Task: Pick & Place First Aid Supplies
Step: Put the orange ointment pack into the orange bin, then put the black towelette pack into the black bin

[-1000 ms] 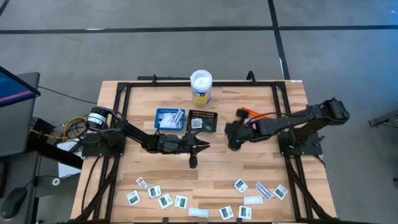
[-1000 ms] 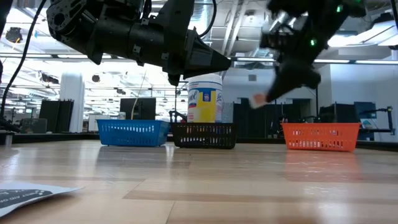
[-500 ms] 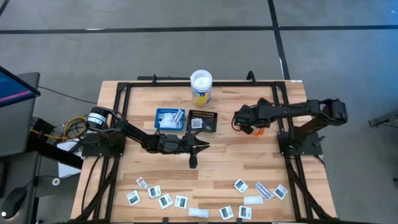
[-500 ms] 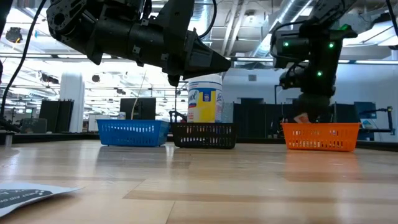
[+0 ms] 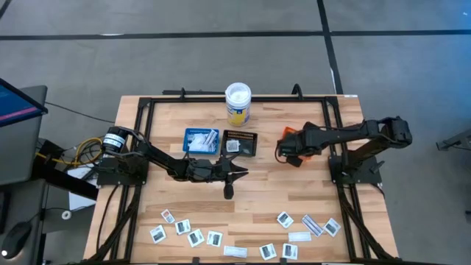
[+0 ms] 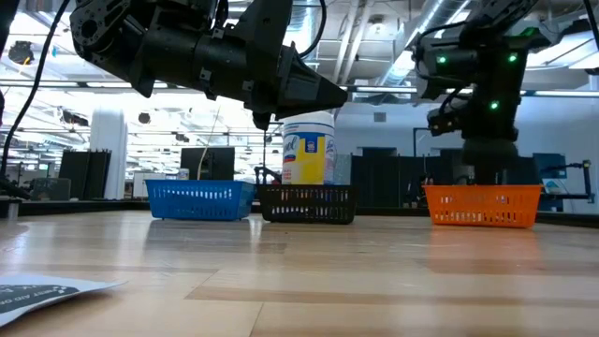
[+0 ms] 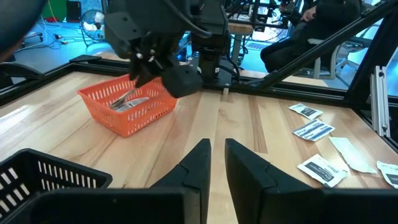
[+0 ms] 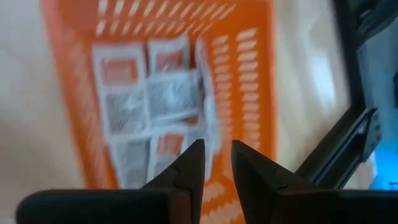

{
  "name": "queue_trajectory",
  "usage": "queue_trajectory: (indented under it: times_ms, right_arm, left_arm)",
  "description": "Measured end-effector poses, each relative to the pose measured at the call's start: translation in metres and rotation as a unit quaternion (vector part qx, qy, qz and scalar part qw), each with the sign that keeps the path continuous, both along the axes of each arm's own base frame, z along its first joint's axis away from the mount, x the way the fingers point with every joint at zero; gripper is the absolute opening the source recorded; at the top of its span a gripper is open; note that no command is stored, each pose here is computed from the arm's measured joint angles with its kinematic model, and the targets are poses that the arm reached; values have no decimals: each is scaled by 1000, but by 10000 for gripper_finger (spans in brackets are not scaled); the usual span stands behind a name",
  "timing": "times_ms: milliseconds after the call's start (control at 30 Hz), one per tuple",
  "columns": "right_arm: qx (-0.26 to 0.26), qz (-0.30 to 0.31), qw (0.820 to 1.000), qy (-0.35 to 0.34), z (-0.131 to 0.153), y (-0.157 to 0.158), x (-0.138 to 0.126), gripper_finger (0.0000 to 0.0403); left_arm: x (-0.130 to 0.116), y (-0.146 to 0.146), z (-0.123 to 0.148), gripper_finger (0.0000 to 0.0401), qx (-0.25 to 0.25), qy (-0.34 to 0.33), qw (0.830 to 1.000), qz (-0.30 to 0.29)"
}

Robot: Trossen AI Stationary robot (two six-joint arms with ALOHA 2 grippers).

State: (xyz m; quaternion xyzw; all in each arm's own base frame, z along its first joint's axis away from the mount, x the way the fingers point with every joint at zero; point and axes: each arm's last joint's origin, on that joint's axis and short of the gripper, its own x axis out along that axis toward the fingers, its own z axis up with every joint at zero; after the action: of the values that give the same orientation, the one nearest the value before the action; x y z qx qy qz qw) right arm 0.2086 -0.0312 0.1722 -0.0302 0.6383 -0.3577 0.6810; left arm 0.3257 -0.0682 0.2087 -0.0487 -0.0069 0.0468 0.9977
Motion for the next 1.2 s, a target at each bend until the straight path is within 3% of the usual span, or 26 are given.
queue_trajectory:
  times_ms: [367, 567, 733, 1000, 1200]
  right_arm:
    - [12, -16, 1000, 17, 19, 24, -2, 73]
    - [14, 72, 997, -3, 33, 57, 6, 73]
    - [18, 182, 983, -11, 41, 99, 3, 73]
    - [52, 326, 938, -102, 66, 153, -24, 72]
    - [96, 431, 868, -227, 98, 172, -48, 72]
  left_arm:
    - [0, 0, 0, 49, 0, 2, 1000, 0]
    - [0, 0, -1, 49, 1, 3, 1000, 0]
    - [0, 0, -1, 49, 1, 5, 1000, 0]
    - [0, 0, -1, 49, 1, 6, 1000, 0]
    - [0, 0, -1, 49, 2, 7, 1000, 0]
